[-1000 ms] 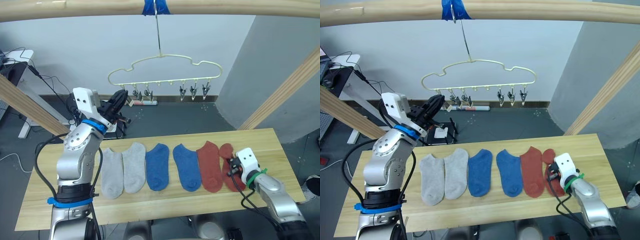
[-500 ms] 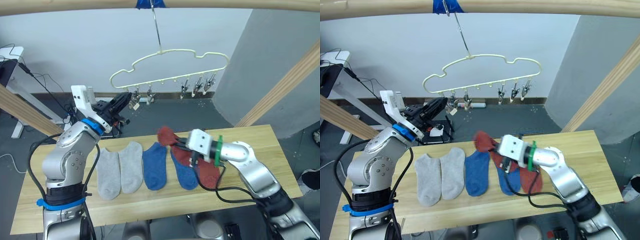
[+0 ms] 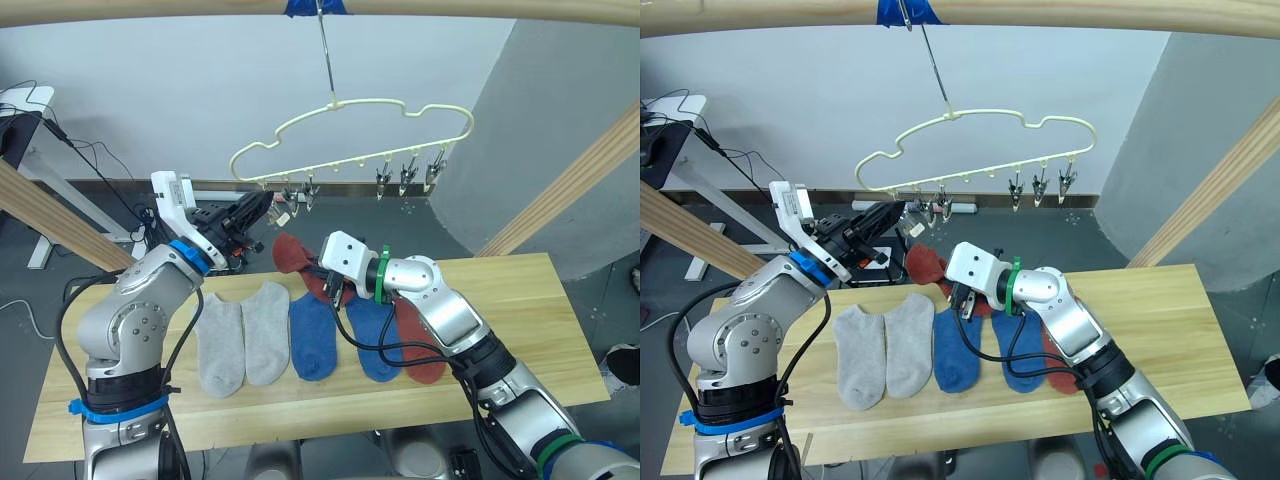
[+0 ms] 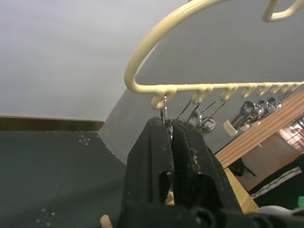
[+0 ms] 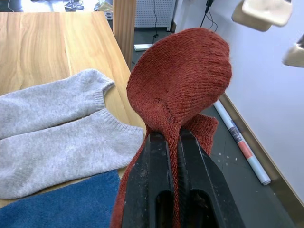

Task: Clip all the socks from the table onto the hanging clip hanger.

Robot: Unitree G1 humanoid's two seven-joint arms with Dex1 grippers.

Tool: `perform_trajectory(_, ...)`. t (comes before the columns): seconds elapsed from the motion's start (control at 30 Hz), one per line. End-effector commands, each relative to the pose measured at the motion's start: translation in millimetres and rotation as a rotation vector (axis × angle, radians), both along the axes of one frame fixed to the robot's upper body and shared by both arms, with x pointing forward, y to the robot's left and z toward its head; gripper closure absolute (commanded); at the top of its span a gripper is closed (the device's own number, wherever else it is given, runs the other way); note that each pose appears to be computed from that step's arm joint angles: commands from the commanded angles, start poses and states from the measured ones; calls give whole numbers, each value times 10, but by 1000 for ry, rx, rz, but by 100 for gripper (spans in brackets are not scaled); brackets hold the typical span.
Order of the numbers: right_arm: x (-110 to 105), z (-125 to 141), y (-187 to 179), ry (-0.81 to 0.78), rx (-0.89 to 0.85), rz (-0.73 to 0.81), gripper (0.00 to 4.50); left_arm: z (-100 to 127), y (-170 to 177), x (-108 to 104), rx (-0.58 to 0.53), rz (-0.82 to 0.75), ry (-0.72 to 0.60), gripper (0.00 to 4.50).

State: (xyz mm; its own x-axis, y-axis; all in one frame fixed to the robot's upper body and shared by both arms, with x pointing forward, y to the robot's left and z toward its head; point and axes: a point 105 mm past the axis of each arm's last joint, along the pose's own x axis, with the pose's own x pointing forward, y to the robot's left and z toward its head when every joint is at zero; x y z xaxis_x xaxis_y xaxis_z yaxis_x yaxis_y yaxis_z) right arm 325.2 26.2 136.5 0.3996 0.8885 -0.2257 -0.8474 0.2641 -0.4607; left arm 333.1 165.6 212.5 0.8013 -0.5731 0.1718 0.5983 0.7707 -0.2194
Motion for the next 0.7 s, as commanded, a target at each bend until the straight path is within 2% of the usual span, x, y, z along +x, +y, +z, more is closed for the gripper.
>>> perform_trajectory(0.03,-5,185,58,-51,50,24,446,138,-21,-87,5,-12,-61,450)
perform_trajectory(0.7,53,381,228,-102,132,32,446,80,-28,-95,9,-9,-46,450)
